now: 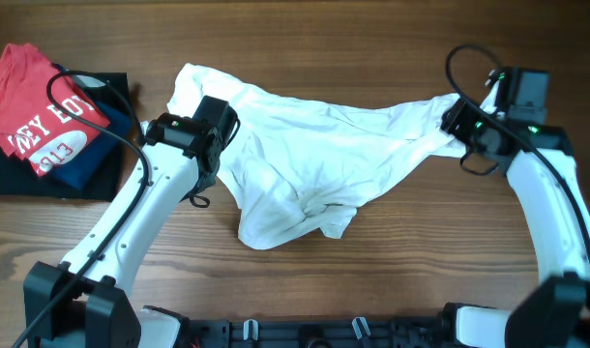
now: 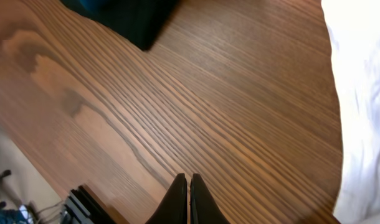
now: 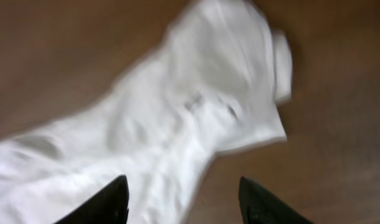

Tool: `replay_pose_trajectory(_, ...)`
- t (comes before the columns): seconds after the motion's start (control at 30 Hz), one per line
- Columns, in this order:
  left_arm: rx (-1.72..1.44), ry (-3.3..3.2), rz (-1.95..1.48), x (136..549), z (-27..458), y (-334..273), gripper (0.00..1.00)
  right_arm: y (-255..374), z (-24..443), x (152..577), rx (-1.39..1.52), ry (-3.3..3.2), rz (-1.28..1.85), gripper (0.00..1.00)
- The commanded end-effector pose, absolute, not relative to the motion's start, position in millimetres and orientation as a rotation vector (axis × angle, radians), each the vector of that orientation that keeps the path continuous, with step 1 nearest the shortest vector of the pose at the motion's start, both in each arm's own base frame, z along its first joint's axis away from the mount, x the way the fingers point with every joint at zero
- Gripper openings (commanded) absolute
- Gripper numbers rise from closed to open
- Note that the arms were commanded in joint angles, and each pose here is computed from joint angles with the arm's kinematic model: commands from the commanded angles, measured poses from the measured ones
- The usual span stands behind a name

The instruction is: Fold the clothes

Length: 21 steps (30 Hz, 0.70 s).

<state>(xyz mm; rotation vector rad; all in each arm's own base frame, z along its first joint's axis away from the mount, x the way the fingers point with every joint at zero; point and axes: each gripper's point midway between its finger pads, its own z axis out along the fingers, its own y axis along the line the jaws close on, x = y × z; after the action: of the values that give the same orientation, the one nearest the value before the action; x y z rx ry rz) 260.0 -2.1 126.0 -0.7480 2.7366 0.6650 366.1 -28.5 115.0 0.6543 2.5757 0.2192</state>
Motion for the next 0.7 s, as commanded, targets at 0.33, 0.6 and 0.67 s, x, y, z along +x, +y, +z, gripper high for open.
replay_pose_trajectory(0.33,-0.470,3.124,0.082,216.3,98.2,-127.3,0.69,-38.1,83.3,297.7,0.757,2.857,0.031,0.67)
replay_pose_trajectory(0.6,-0.692,3.130,0.040,194.2,28.7,-117.5,0.76,-37.5,82.4,292.8,0.726,2.886,0.024,0.68)
replay_pose_trajectory(0.67,-0.725,3.113,-0.019,192.4,12.3,-120.7,0.77,-37.4,82.3,292.2,0.729,2.888,0.024,0.68)
